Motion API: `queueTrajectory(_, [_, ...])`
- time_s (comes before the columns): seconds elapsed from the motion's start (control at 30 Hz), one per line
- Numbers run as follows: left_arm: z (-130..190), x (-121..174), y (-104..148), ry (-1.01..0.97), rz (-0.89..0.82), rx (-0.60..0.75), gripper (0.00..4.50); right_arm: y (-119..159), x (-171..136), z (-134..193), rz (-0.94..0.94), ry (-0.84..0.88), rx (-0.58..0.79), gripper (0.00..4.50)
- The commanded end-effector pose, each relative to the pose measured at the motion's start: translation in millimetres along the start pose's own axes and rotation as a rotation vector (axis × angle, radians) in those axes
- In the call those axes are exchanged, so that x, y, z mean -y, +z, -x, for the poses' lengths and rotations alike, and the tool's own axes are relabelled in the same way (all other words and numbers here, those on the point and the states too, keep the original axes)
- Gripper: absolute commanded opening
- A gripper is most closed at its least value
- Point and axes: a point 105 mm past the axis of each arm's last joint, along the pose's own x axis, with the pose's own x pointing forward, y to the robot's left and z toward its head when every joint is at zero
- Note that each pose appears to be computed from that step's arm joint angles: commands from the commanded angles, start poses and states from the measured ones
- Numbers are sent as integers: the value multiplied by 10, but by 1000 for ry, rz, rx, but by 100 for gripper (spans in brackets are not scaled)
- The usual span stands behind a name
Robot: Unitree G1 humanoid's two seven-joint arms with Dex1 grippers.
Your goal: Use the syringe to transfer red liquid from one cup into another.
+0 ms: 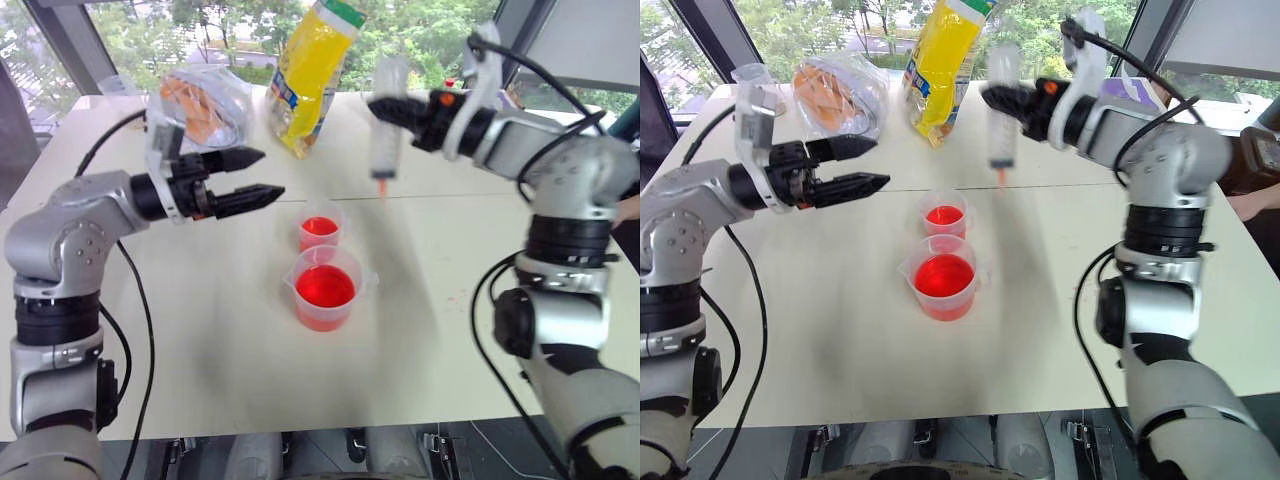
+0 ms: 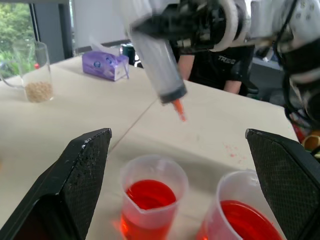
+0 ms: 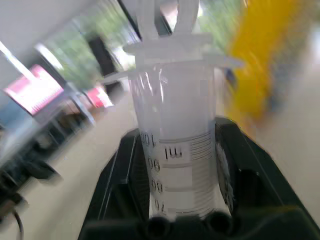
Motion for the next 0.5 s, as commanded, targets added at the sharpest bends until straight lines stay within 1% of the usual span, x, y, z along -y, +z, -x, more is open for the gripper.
queueTrajectory(0.03, [43,82,102,-2,-41,22,443,-256,153,174,-53,-85,-172,138])
queueTrajectory(0.13, [39,109,68,-3,-35,18,443,-497,388,244,-107,-171,-269,138])
queueTrajectory(0.23, [40,130,49,-4,-34,12,443,-698,530,290,-138,-222,-335,138])
queueTrajectory(0.33, [56,152,23,-7,-38,-6,443,-921,598,305,-157,-245,-400,138])
queueTrajectory(0.5, [79,195,-12,-10,-41,-26,443,-1175,676,325,-171,-292,-458,138])
